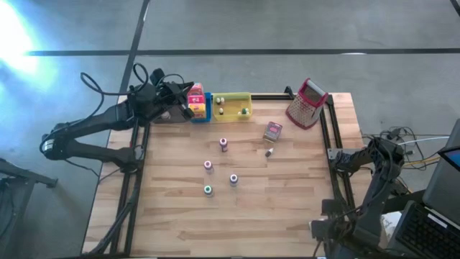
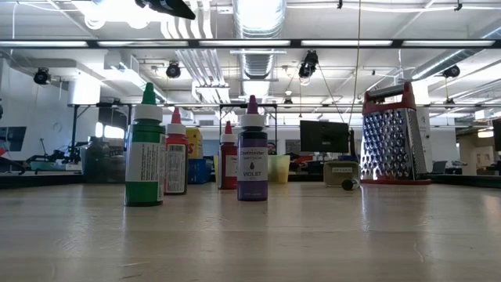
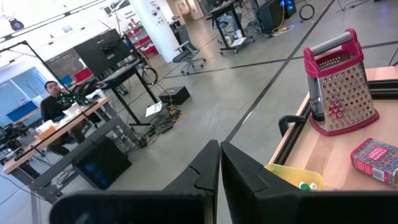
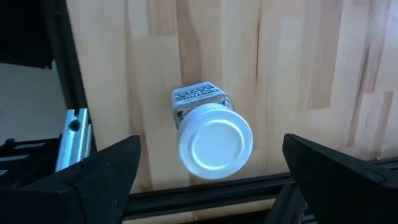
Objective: Pick & Place Kitchen Items
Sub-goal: Move the white seasoning bottle to the center of the table
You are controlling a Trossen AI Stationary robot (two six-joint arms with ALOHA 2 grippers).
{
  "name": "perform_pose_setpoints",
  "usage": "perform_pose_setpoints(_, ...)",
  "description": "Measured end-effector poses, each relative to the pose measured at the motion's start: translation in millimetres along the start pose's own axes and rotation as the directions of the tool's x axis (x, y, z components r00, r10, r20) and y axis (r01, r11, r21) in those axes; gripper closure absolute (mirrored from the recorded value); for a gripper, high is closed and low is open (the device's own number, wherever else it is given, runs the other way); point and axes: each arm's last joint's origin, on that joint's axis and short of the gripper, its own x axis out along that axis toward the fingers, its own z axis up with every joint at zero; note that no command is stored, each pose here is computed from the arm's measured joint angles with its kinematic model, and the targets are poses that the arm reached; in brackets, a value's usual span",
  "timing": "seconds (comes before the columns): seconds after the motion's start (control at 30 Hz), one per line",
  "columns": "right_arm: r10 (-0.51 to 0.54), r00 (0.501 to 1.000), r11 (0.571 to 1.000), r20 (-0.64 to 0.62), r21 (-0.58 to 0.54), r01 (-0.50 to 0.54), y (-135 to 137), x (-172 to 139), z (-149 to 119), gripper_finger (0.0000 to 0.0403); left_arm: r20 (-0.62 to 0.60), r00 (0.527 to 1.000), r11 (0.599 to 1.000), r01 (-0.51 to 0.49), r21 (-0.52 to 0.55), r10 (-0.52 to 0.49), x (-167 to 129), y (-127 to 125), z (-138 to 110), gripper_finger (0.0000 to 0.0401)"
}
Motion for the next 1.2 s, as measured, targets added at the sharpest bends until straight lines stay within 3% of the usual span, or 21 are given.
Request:
perform_pose_setpoints(0.4,-0.016,1.0,0.999,-0.01,-0.029,0.016,-2.6,35.0,-4.6,0.0019,0.0,1.0,1.0,0.0,0.0,0.0,0.0,0.0,0.0,0.0379)
perform_pose_setpoints(0.9,-0.026,0.999,0.994,-0.031,-0.103,0.023,-6.1,51.4,-8.0,0.0021,0.0,1.0,1.0,0.0,0.0,0.0,0.0,0.0,0.0,0.0379)
perform_pose_setpoints(1.03,-0.025,0.999,0.994,-0.03,-0.103,0.022,-6.1,51.8,-8.0,0.0049,0.0,1.0,1.0,0.0,0.0,0.0,0.0,0.0,0.0,0.0379)
perform_pose_setpoints(1.2,-0.002,1.0,0.994,-0.021,-0.112,-0.001,-3.8,51.9,-7.1,0.0125,0.0,1.0,1.0,0.0,0.0,0.0,0.0,0.0,0.0,0.0379)
